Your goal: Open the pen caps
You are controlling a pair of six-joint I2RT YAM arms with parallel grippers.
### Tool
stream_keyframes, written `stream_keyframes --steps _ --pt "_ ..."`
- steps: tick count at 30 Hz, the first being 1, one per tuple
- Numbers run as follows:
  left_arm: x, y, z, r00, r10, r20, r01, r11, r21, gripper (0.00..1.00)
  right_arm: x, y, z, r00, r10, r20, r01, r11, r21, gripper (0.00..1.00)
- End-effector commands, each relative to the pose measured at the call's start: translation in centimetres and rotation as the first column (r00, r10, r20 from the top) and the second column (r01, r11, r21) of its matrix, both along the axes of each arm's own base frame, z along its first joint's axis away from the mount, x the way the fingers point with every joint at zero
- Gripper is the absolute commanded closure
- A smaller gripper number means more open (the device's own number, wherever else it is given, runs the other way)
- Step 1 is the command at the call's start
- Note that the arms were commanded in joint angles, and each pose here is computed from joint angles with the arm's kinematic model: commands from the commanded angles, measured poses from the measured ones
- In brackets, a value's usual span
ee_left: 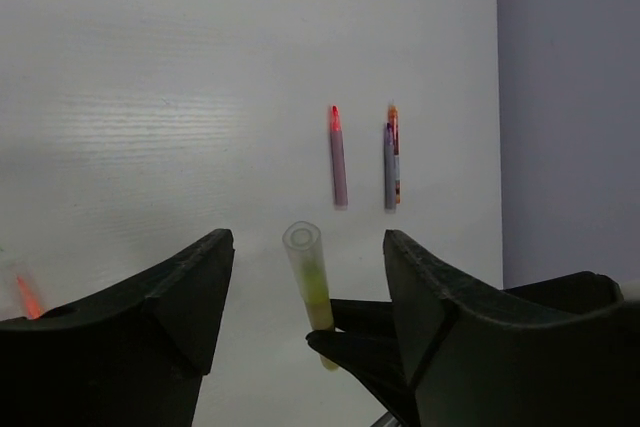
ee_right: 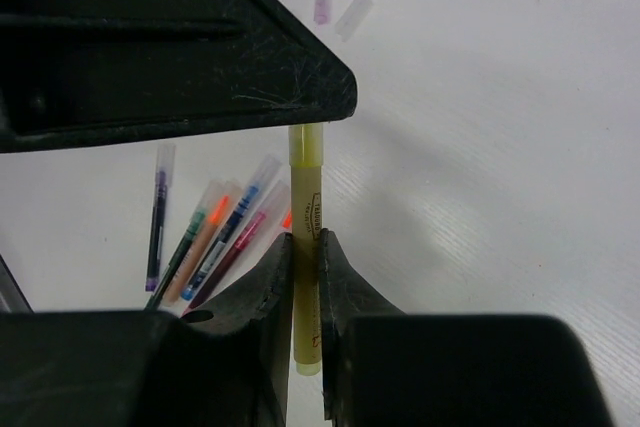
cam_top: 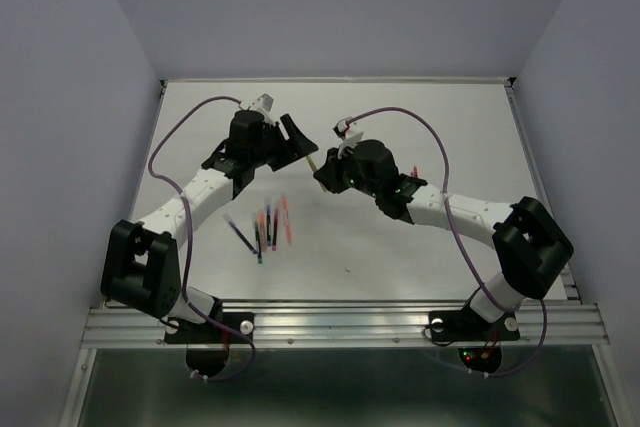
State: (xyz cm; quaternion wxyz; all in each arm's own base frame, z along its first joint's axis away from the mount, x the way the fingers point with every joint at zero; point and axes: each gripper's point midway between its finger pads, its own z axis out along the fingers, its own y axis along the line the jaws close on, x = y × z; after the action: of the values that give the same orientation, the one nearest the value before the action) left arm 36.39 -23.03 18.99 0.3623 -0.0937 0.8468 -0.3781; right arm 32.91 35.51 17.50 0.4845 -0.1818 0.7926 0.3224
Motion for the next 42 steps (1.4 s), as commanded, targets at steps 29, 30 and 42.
stream_keyframes --steps 29,30,42 --pt "0.0 -1.8 3.1 0.995 -0.042 0.096 0.049 0.996 -0.08 1.0 1.4 0.7 4.7 0.995 0.006 0.097 -0.017 0.993 0.115 0.59" --pt "-0.1 -1.9 3.3 0.994 -0.042 0.1 0.051 0.995 -0.084 1.0 1.5 0.9 4.6 0.995 0.011 0.096 -0.021 0.994 0.108 0.57" --pt "0.0 -2.2 4.3 0.992 -0.042 0.12 0.054 0.993 -0.1 1.0 2.3 1.4 3.6 0.996 0.013 0.089 -0.02 0.997 0.073 0.81"
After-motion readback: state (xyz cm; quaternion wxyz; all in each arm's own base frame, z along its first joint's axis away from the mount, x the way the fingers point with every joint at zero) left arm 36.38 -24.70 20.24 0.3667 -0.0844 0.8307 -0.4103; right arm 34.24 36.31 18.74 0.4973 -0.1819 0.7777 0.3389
